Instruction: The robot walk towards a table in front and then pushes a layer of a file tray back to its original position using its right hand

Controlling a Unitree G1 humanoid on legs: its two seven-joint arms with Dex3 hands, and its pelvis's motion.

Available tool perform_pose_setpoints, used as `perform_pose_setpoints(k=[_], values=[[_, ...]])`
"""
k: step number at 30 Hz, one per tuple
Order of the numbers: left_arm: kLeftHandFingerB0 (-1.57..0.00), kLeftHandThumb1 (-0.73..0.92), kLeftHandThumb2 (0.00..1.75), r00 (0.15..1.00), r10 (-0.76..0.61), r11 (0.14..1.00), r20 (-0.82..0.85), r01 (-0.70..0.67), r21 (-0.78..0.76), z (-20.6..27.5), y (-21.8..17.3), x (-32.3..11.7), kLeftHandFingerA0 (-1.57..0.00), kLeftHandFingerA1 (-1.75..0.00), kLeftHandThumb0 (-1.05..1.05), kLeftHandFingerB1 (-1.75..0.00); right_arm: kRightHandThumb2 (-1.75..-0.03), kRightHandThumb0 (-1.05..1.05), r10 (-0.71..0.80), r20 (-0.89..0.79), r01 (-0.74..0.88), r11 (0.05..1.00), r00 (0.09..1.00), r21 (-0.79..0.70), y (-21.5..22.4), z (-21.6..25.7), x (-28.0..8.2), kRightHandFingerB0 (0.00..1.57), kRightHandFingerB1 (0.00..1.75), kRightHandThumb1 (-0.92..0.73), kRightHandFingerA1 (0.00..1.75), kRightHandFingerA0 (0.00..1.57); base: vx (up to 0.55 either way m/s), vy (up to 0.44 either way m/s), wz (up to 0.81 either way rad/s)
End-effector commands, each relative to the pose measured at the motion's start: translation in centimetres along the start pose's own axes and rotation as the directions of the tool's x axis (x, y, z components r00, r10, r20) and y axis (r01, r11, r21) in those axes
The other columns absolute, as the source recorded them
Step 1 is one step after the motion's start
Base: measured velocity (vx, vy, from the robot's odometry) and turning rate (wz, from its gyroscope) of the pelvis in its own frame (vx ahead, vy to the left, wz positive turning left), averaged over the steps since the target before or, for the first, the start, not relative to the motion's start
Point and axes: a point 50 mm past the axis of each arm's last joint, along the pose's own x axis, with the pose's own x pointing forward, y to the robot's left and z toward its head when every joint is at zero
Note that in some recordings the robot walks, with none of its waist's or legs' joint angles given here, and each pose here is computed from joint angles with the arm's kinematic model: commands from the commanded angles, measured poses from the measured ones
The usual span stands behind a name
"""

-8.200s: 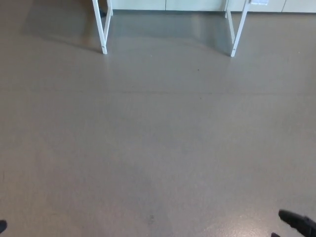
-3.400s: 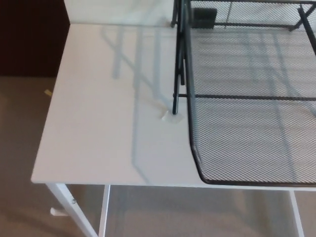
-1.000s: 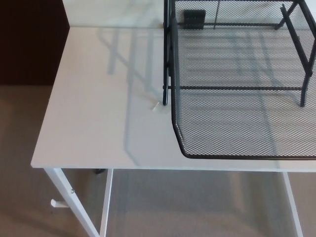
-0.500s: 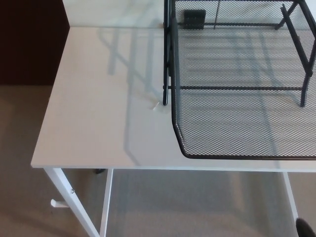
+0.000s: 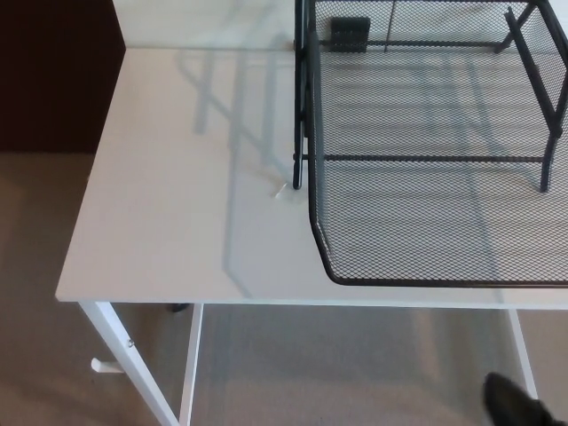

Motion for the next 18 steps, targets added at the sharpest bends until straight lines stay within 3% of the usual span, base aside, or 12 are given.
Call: perform_pose_setpoints(k=[1, 2, 3, 5, 6, 8, 9, 15, 16, 18], values=[[-0.43, 0.52, 0.55, 1.000, 0.030, 0.999, -0.003, -0.030, -0.017, 0.9, 0.9, 0.2, -0.56, -0.46, -0.14, -0.38, -0.93, -0.74, 0.053, 0.219, -0.032, 0.995, 0.974, -0.098, 2.1, 2.1, 1.6, 0.01, 0.42, -0.43, 0.49, 0.01, 0.00, 0.000, 0.00], [-0.43, 0.53, 0.55, 1.000, 0.026, 1.000, 0.009, -0.026, -0.007, 1.1, 0.8, 0.3, -0.56, -0.46, -0.15, -0.38, -0.86, -0.86, 0.228, 0.148, -0.182, 0.946, 0.962, -0.269, 2.4, 1.1, 2.0, 0.08, 0.15, -0.43, 0.28, 0.00, 0.00, 0.000, 0.00], [-0.42, 0.47, 0.60, 1.000, 0.024, 1.000, 0.011, -0.024, -0.008, 1.2, 0.8, 0.4, -0.51, -0.48, -0.22, -0.42, -0.85, -0.84, 0.277, 0.118, -0.227, 0.919, 0.953, -0.322, 2.7, 0.2, 2.2, 0.10, 0.06, -0.44, 0.20, 0.00, 0.00, 0.000, 0.00], [-0.42, 0.53, 0.55, 1.000, 0.021, 1.000, 0.014, -0.021, -0.009, 1.4, 0.8, 0.5, -0.54, -0.45, -0.16, -0.38, -0.82, -0.85, 0.309, 0.098, -0.258, 0.900, 0.946, -0.350, 2.9, -0.6, 2.4, 0.12, 0.00, -0.45, 0.16, 0.00, 0.00, 0.000, 0.00], [-0.41, 0.47, 0.60, 1.000, 0.021, 1.000, 0.018, -0.021, -0.003, 1.6, 0.8, 0.6, -0.50, -0.48, -0.22, -0.42, -0.71, -0.79, 0.340, 0.070, -0.293, 0.884, 0.938, -0.364, 3.2, -1.3, 2.6, 0.11, 0.01, -0.41, 0.00, 0.00, 0.00, 0.000, 0.00], [-0.42, 0.52, 0.55, 1.000, 0.024, 1.000, 0.018, -0.024, -0.009, 1.8, 0.8, 0.8, -0.54, -0.45, -0.16, -0.38, -0.69, -0.78, 0.370, 0.038, -0.328, 0.863, 0.928, -0.385, 3.5, -1.9, 2.8, 0.02, 0.03, -0.38, 0.00, 0.00, 0.00, 0.000, 0.00], [-0.40, 0.51, 0.60, 1.000, 0.012, 0.999, 0.021, -0.012, -0.030, 1.9, 0.8, 0.9, -0.46, -0.48, -0.21, -0.41, -0.70, -0.80, 0.389, 0.010, -0.352, 0.843, 0.921, -0.408, 3.8, -2.3, 2.8, 0.01, 0.02, -0.37, 0.00, 0.00, 0.00, 0.000, 0.00], [-0.42, 0.54, 0.61, 1.000, 0.006, 1.000, 0.022, -0.006, -0.029, 2.2, 0.7, 1.0, -0.45, -0.47, -0.19, -0.41, -0.69, -0.78, 0.438, -0.076, -0.425, 0.792, 0.896, -0.439, 4.8, -4.0, 2.7, 0.00, 0.02, -0.37, 0.00, 0.00, 0.00, 0.000, 0.00], [-0.41, 0.55, 0.60, 1.000, 0.008, 0.999, 0.020, -0.008, -0.031, 2.2, 0.7, 1.1, -0.44, -0.47, -0.17, -0.40, -0.82, -0.83, 0.444, -0.088, -0.435, 0.785, 0.892, -0.442, 5.0, -4.2, 2.7, 0.00, 0.00, -0.45, 0.17, 0.00, 0.00, 0.000, 0.00], [-0.42, 0.55, 0.60, 1.000, 0.008, 0.999, 0.015, -0.007, -0.036, 2.2, 0.7, 1.1, -0.44, -0.46, -0.17, -0.40, -0.83, -0.83, 0.452, -0.117, -0.452, 0.765, 0.884, -0.459, 5.4, -4.9, 2.8, 0.00, 0.00, -0.45, 0.18, 0.00, 0.00, 0.000, 0.00]])
